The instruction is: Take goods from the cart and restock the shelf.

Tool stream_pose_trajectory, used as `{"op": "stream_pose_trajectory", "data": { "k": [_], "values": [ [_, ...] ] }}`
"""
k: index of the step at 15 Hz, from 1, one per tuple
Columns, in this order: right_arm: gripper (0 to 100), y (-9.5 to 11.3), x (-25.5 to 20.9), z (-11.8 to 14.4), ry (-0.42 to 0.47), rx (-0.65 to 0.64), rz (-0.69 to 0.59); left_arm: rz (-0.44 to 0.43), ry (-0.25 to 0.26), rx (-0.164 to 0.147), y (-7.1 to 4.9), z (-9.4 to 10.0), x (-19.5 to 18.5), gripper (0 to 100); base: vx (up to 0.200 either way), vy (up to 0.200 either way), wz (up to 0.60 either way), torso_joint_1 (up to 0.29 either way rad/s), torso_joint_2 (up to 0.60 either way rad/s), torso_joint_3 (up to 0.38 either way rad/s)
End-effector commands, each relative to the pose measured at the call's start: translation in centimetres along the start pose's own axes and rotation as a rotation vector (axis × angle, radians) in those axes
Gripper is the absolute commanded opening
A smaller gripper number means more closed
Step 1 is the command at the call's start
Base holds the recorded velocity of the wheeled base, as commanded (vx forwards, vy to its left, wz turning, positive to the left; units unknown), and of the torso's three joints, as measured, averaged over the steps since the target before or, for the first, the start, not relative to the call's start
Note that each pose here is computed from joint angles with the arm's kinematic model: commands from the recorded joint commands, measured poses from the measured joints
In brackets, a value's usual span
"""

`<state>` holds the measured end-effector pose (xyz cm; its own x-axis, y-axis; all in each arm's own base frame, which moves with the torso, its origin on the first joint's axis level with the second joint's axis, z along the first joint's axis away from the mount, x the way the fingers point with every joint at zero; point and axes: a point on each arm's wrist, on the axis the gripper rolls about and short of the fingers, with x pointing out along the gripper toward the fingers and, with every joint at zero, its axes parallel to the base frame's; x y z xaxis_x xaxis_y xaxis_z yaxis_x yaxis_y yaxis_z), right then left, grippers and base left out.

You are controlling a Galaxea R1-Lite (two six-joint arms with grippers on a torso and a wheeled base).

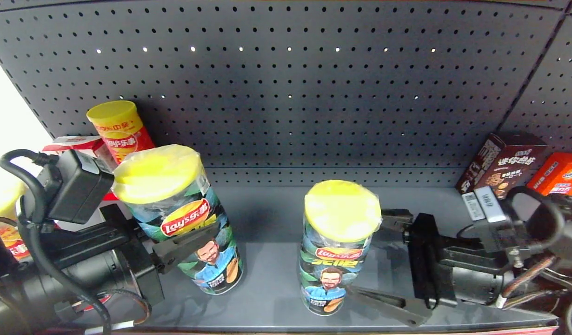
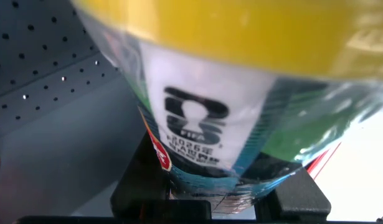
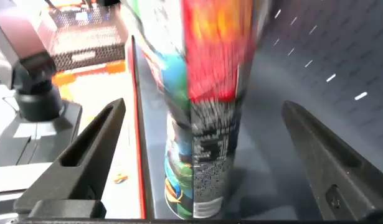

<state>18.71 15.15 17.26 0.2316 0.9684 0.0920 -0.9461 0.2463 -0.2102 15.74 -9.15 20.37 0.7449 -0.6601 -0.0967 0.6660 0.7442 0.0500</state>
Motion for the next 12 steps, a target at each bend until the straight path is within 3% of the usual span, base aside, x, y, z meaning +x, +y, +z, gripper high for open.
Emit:
{"op": "stream_pose_trajectory", "data": {
  "k": [1,5,8,12],
  "values": [
    [100,1.0,-3.1,3.7,-0.061,-0.069,-0.052,-0.002,-0.009,0.003,0.0,0.3,0.1,0,0.0,0.0,0.0,0.0,0.0,0.0],
    [100,2.5,-7.7,7.8,-0.077,-0.126,-0.206,-0.001,-0.025,0.009,0.0,0.8,0.2,0,0.0,0.0,0.0,0.0,0.0,0.0],
    [100,6.2,-12.0,9.6,-0.06,-0.13,-0.428,0.003,-0.046,0.013,0.2,1.4,0.4,0,0.0,0.0,0.0,0.0,0.0,0.0],
    [100,10.8,-16.0,9.4,0.009,-0.08,-0.577,0.0,-0.067,0.02,0.2,2.0,0.5,0,0.0,0.0,0.0,0.0,0.0,0.0]
  ]
}}
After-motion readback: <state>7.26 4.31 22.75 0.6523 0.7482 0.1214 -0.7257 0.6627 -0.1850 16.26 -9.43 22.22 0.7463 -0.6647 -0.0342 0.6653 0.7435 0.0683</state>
